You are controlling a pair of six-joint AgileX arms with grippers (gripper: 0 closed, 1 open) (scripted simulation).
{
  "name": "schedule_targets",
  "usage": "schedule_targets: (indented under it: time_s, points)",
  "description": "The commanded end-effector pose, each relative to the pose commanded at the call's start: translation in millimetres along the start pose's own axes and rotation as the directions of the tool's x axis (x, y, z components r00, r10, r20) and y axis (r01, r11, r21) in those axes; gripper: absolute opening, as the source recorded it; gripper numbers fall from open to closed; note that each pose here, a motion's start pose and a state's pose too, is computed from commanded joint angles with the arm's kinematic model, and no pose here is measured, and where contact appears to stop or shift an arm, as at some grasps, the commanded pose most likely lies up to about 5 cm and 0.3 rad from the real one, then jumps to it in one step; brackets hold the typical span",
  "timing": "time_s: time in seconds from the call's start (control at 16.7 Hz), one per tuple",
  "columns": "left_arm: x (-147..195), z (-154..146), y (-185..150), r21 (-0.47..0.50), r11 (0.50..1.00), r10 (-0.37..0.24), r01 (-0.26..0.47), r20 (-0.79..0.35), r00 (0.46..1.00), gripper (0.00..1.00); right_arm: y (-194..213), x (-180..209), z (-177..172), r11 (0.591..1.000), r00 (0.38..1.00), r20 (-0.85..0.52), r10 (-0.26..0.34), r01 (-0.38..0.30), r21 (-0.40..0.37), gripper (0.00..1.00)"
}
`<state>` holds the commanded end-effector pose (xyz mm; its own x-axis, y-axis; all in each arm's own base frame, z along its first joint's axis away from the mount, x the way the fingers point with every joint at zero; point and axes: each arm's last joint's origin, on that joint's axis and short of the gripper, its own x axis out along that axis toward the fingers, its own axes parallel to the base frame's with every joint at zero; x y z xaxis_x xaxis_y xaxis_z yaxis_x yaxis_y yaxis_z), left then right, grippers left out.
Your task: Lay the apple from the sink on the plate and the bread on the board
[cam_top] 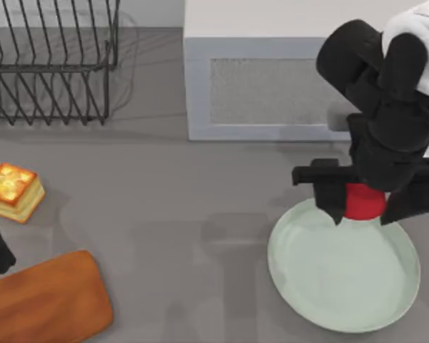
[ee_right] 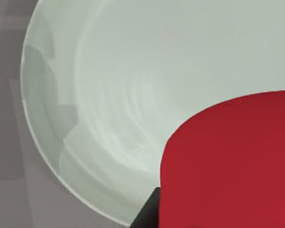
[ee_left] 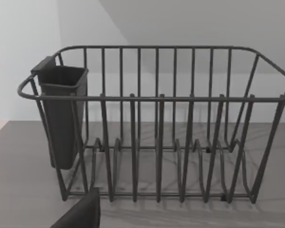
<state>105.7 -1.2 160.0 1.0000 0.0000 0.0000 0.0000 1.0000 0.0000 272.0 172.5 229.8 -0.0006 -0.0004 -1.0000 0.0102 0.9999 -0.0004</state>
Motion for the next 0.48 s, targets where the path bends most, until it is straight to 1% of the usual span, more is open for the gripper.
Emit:
schedule_targets:
  time_s: [0.24,0.48]
  points:
    - [0.0,0.0,0.0,0.0,1.0,0.0,0.0,0.0,1.0,1.0,0.6,-0.2,-0.4,1.0,1.0,0.001,0.0,0.0,0.0,0.0]
    - [0.0,0.0,0.0,0.0,1.0,0.0,0.0,0.0,1.0,1.0,0.6,-0.2,-0.4,1.0,1.0,0.001,0.0,0.0,0.0,0.3]
